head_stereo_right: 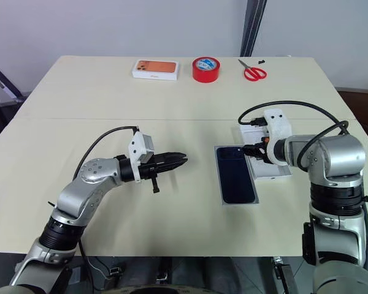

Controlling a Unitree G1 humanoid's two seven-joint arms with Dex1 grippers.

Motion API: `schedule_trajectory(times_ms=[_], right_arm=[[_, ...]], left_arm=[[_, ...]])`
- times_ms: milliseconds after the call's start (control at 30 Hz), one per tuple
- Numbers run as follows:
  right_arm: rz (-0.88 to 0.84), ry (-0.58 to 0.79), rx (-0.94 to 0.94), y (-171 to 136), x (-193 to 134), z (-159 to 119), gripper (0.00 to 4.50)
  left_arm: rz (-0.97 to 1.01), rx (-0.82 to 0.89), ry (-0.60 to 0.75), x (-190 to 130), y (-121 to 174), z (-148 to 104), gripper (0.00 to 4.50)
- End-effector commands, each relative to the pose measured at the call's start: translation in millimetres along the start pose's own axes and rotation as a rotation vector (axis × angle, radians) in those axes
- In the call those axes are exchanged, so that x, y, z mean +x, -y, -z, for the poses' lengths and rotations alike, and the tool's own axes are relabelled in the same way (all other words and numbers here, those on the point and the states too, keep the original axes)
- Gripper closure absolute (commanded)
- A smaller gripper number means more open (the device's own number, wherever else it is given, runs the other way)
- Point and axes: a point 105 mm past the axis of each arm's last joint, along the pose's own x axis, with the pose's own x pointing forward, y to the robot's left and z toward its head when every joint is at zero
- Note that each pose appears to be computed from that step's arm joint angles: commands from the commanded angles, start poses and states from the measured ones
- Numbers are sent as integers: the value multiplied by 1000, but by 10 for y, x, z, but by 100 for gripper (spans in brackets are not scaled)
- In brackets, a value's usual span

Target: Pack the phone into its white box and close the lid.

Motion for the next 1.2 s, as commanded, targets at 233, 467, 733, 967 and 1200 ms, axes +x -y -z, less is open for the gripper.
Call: schedule_trajectory(times_ms=[233,467,733,967,1200], right_arm=[[33,17,130,34,131,-181,142],[43,21,158,40,284,-289,142],[75,-1,147,93,402,-254,221],[70,3,132,88,366,-272,443],[59,94,131,140,121,-499,443]], left_arm=[[21,11,29,73,14,-96,399],[17,4,29,80,25,-98,399],[4,-3,31,77,28,-97,399],[-2,-11,33,77,31,-91,399],[-50,-5,28,17,-72,-84,399]])
